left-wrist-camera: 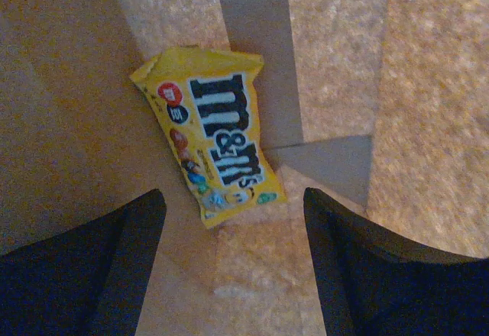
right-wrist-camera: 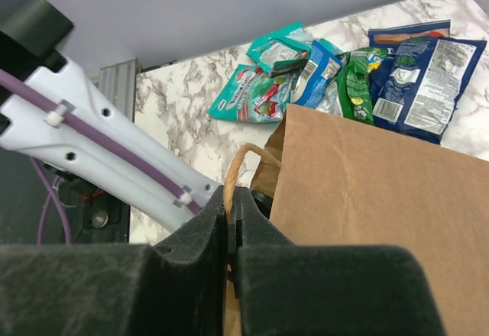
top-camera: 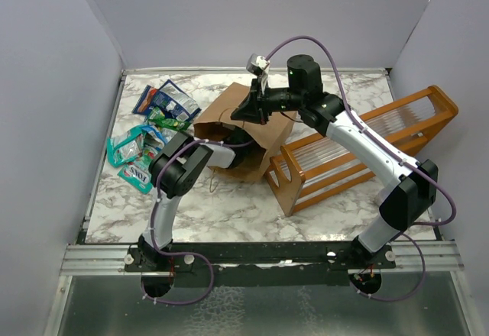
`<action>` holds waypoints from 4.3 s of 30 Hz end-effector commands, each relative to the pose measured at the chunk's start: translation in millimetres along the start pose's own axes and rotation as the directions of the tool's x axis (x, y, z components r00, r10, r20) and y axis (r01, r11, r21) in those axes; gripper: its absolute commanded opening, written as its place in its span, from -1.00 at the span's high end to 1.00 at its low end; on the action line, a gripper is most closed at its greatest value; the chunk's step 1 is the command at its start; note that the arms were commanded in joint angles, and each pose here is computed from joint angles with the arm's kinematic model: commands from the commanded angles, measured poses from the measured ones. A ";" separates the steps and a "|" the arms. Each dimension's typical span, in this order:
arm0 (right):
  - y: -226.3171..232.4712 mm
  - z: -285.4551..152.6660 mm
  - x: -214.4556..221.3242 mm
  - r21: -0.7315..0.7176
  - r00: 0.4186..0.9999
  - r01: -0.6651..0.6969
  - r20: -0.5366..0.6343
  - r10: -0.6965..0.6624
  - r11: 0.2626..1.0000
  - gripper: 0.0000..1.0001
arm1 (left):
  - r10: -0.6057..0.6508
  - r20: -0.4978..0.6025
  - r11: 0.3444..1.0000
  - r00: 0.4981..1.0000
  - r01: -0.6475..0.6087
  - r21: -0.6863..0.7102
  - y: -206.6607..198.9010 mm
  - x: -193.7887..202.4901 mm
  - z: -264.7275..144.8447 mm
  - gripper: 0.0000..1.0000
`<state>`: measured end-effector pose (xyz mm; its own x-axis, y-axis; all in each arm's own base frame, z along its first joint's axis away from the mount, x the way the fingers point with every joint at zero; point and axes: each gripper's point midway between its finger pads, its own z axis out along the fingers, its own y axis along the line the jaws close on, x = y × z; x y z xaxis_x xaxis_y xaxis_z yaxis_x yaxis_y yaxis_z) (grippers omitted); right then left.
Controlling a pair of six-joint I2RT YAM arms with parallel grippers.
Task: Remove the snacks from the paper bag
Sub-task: Take out the snack from the paper bag, then place the snack at the center of the board.
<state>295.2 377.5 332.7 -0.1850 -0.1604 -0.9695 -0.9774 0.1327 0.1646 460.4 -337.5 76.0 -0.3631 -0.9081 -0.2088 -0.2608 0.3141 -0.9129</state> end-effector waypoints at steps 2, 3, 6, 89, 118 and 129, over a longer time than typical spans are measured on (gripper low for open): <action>18.3 -8.1 -26.4 -0.050 0.998 0.047 0.054 -0.045 0.998 0.96 | -0.018 0.044 1.000 0.999 0.018 -0.004 4.1 -4.7 25.8 -0.46; 18.5 -8.1 -26.9 -0.051 0.997 0.049 0.055 -0.046 0.998 0.96 | -0.016 0.041 1.000 0.999 0.016 -0.009 4.1 -3.6 30.0 -0.46; 20.3 -8.5 -28.5 -0.059 0.997 0.051 0.059 -0.048 0.997 0.96 | -0.013 0.050 1.000 0.999 0.015 -0.025 5.7 -3.2 40.6 -0.44; -140.1 -17.5 -60.1 0.493 0.993 0.000 0.104 -0.059 0.870 0.96 | 0.691 0.016 0.705 0.723 -0.679 0.206 -125.1 -118.5 -260.5 0.76; -98.1 -52.6 -112.4 0.168 0.973 -0.082 0.228 0.042 0.982 0.96 | 0.400 -0.259 0.667 0.879 -0.473 -0.575 140.3 -253.8 -235.9 0.93; -62.6 -50.2 -154.4 0.034 0.906 -0.258 0.355 0.230 0.965 0.96 | 0.310 -0.233 0.683 0.922 -0.387 -0.620 179.4 -252.0 -242.3 0.01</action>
<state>400.3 344.0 430.3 -0.3162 0.0998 -0.9434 -0.9005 0.2813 0.3316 271.3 15.2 36.7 -0.6681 -0.6564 -0.3505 -0.6101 0.7529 -0.2470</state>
